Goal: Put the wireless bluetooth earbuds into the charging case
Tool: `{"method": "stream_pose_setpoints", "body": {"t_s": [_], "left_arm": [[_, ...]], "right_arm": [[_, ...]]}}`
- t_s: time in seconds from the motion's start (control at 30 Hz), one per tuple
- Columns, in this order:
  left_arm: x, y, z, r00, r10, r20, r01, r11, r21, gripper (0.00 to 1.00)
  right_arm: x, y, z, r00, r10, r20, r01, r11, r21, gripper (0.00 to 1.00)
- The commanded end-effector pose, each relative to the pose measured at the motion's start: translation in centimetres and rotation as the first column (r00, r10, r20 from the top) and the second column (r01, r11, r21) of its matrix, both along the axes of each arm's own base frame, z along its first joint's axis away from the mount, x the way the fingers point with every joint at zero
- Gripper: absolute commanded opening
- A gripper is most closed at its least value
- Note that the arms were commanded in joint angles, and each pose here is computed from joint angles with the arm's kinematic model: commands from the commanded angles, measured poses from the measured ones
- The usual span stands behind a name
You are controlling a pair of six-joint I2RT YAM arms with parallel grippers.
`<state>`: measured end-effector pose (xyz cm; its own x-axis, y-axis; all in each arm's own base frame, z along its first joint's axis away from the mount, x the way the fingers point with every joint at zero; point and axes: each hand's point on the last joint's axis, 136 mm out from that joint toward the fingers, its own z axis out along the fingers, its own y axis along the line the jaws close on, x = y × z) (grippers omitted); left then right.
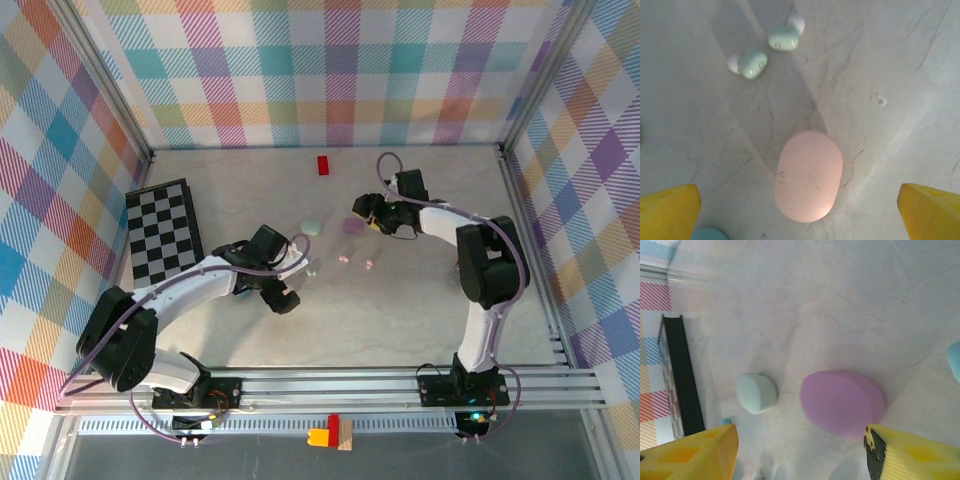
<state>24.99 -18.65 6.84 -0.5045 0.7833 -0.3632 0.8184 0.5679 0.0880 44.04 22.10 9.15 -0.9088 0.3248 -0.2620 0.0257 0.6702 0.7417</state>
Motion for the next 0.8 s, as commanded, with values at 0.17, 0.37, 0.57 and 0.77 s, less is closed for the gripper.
{"method": "stream_pose_setpoints", "body": {"t_s": [0.17, 0.37, 0.57, 0.77], "left_arm": [[-0.8, 0.7, -2.6, 0.992, -0.017, -0.121, 0.033, 0.991, 0.128, 0.94], [-1.6, 0.3, -4.2, 0.98, -0.021, -0.199, 0.047, 0.991, 0.128, 0.83], [-1.3, -0.2, -4.3, 0.984, -0.021, -0.177, 0.038, 0.995, 0.094, 0.61], [-1.0, -0.7, -3.9, 0.988, -0.025, -0.151, 0.034, 0.998, 0.059, 0.42]], "right_arm": [[-3.2, -1.4, 2.4, 0.999, 0.014, 0.043, -0.013, 0.999, -0.037, 0.68], [-4.0, -2.0, 3.1, 0.998, 0.011, 0.062, -0.007, 0.998, -0.06, 0.69], [-4.1, -1.8, 3.7, 0.998, 0.014, 0.069, -0.012, 0.999, -0.034, 0.69], [-4.8, -1.9, 3.7, 0.998, 0.019, 0.061, -0.017, 0.999, -0.033, 0.69]]}}
